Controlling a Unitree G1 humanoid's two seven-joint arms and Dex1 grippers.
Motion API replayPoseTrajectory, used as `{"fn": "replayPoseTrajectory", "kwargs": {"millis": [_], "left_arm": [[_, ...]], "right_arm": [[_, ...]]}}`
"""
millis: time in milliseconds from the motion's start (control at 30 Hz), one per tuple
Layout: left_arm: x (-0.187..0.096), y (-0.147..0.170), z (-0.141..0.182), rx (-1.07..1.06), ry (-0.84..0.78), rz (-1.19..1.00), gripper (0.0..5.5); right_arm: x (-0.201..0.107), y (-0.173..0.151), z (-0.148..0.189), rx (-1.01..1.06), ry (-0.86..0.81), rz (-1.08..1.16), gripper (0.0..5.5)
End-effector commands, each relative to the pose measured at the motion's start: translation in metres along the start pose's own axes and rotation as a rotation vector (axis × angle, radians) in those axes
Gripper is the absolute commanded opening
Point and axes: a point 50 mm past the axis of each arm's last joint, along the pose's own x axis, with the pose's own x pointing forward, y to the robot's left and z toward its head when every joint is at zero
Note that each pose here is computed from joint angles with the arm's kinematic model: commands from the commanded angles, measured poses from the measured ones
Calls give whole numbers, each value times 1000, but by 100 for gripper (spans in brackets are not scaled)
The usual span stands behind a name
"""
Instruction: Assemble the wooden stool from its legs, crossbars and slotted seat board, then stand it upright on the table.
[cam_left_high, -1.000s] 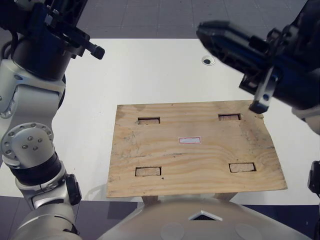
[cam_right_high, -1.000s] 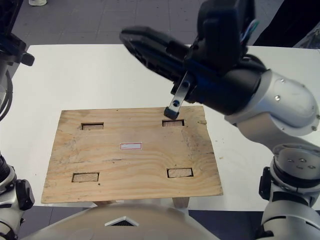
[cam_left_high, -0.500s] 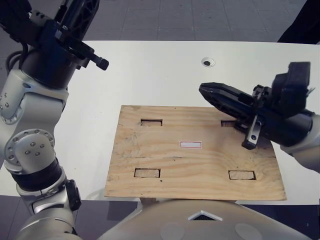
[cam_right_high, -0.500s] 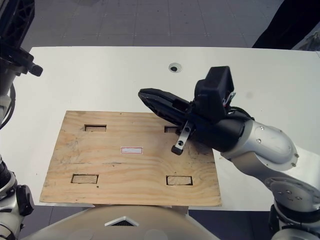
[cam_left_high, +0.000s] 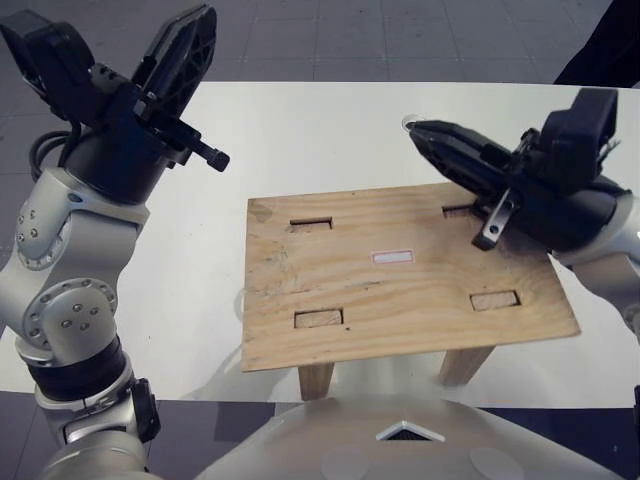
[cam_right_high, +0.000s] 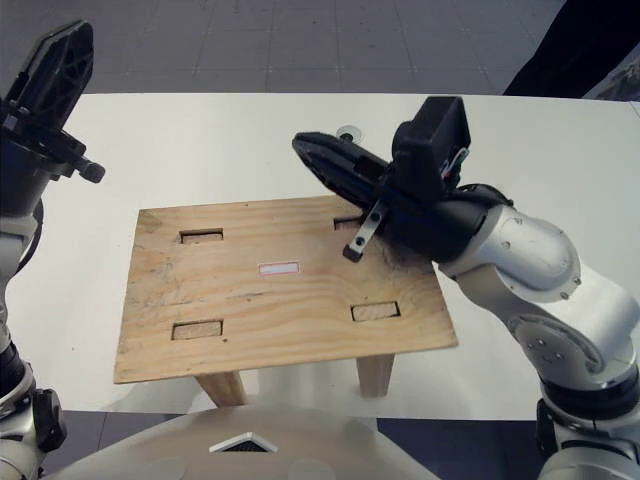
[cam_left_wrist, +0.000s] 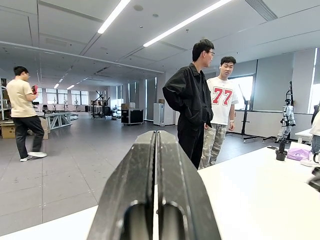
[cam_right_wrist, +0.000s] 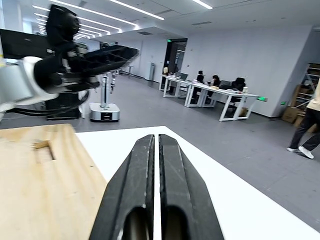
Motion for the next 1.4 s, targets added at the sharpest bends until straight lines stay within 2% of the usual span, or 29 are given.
{"fn": "replayPoseTrajectory", "kwargs": {"millis": [33,433,567,800,1000,1233,1400], "left_arm": [[-1,-2,-6,16,44,0,10],[0,-2,-11,20,59,-1,10],[-2,-6,-14,16,65,-16,10],[-5,9,-26,130,92,49,10],[0,20,-23,228,4,139,10],[-1,24,-29,255,2,173,10],[-10,25,-40,265,44,216,10]], "right_arm": [[-13,-13,-98,203,470,-112,13],[1,-48,-119,157,457,-248,13],[7,-40,-116,169,421,-220,13],[13,-33,-67,147,190,-156,13],[15,-38,-20,107,-39,-213,13],[14,-53,-3,70,-127,-288,13],[-3,-64,8,21,-165,-395,13]]}}
